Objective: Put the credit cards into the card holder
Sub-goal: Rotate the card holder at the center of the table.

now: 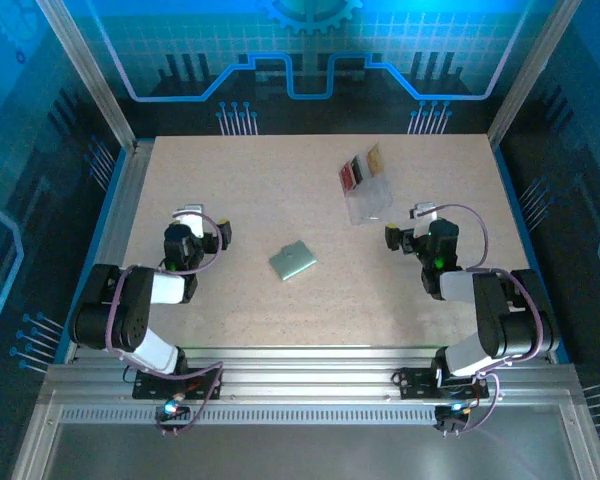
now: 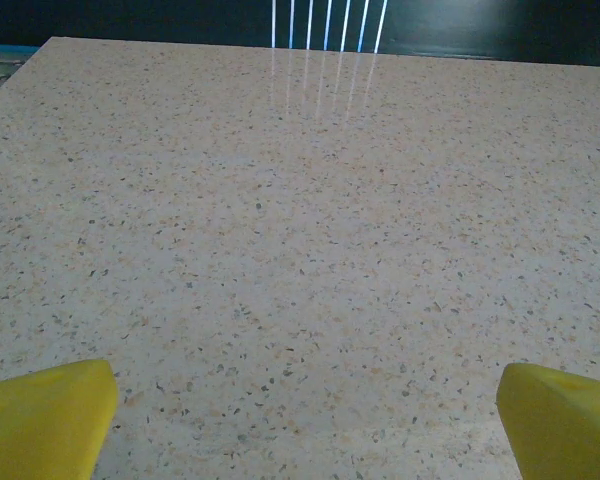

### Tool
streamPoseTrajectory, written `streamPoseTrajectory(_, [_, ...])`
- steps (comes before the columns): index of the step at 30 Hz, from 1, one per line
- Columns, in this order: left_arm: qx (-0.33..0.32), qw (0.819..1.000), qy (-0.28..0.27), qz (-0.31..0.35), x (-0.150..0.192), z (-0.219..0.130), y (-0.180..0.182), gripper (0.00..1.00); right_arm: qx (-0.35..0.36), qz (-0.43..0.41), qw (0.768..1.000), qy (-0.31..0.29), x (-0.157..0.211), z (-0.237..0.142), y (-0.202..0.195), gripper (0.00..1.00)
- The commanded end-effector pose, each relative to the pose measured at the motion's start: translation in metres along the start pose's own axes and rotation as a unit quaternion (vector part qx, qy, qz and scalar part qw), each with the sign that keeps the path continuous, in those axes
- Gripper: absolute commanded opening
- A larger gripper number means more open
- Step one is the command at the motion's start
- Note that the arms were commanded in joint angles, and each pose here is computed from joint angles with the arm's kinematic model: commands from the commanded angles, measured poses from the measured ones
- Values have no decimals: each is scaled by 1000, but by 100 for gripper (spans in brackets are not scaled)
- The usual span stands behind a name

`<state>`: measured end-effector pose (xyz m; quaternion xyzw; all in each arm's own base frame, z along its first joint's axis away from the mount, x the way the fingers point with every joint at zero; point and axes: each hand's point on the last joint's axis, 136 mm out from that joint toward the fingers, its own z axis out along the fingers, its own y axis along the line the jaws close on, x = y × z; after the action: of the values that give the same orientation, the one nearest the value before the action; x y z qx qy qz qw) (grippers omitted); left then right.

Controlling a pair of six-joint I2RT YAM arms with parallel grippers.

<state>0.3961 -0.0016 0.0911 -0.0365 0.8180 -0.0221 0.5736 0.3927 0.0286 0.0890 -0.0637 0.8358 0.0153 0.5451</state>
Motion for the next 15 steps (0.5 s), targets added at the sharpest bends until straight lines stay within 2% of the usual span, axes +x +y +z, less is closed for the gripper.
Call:
streamPoseTrajectory(1, [6, 1000, -7, 6, -6, 1, -3, 99, 1, -8, 1000, -7, -7, 3, 2, 100])
streamPoseTrajectory(15, [6, 1000, -7, 8, -6, 1, -4, 99, 2, -7, 1000, -7, -7, 3, 2, 100])
